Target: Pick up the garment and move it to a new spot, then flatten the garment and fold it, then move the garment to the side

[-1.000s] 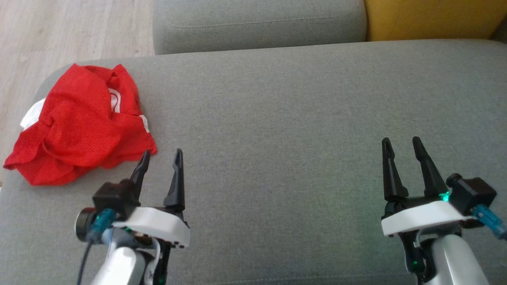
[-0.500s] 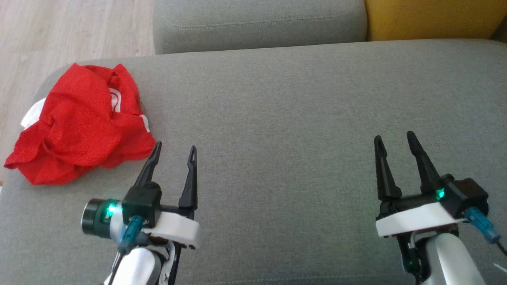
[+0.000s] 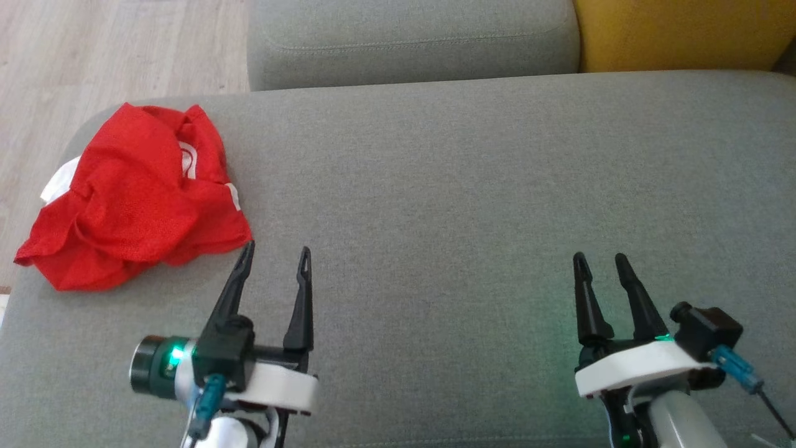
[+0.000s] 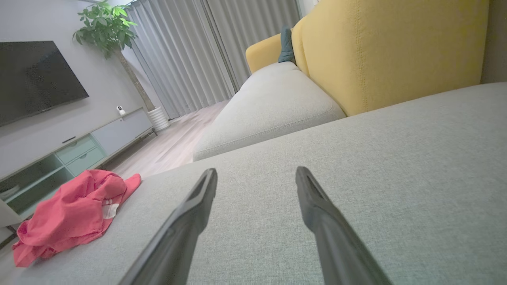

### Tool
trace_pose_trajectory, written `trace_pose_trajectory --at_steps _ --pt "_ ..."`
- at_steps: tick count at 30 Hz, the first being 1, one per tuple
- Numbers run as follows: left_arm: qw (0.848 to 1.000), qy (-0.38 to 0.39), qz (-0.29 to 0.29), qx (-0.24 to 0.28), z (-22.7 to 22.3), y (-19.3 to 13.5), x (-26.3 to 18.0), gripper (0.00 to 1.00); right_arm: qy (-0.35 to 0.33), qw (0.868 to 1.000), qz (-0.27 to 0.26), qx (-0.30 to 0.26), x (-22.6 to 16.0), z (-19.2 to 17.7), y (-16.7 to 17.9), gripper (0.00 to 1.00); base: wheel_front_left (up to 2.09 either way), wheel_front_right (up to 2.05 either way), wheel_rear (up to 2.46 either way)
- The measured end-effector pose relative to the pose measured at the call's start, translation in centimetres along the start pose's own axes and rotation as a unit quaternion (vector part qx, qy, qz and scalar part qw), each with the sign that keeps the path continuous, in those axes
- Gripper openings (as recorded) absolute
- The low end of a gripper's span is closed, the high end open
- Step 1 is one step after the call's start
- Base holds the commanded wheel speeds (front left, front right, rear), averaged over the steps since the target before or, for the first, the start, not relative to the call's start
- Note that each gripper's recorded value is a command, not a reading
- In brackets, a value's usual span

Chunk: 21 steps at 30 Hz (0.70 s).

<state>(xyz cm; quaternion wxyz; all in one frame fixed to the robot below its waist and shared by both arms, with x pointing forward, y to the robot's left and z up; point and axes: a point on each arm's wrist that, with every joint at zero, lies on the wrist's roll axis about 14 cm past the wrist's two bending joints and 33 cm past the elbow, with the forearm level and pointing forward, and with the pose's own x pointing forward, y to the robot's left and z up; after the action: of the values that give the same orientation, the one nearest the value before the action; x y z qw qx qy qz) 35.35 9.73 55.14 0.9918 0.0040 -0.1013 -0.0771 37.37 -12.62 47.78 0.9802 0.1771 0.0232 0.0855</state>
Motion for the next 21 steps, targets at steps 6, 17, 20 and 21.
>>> trace_pose_trajectory --at_steps 6,17,20,21 --pt "1.000 -0.002 -0.016 0.027 -0.41 -0.63 -0.36 1.00 -0.005 1.000 0.014 -0.027 0.38 0.18 0.65 1.00 0.00 0.00 0.00" --pt "1.000 -0.008 -0.014 0.026 -0.10 -0.36 0.03 1.00 -0.009 1.000 0.015 -0.026 0.48 0.49 0.71 1.00 0.00 0.00 0.00" --pt "0.999 -0.009 -0.015 0.027 -0.07 -0.24 -0.01 1.00 -0.008 0.999 0.017 -0.026 0.50 0.42 0.84 1.00 0.00 0.00 0.00" --pt "0.999 -0.009 -0.014 0.028 -0.03 -0.22 -0.04 1.00 -0.008 1.000 0.017 -0.023 0.52 0.39 0.91 1.00 0.00 0.00 0.00"
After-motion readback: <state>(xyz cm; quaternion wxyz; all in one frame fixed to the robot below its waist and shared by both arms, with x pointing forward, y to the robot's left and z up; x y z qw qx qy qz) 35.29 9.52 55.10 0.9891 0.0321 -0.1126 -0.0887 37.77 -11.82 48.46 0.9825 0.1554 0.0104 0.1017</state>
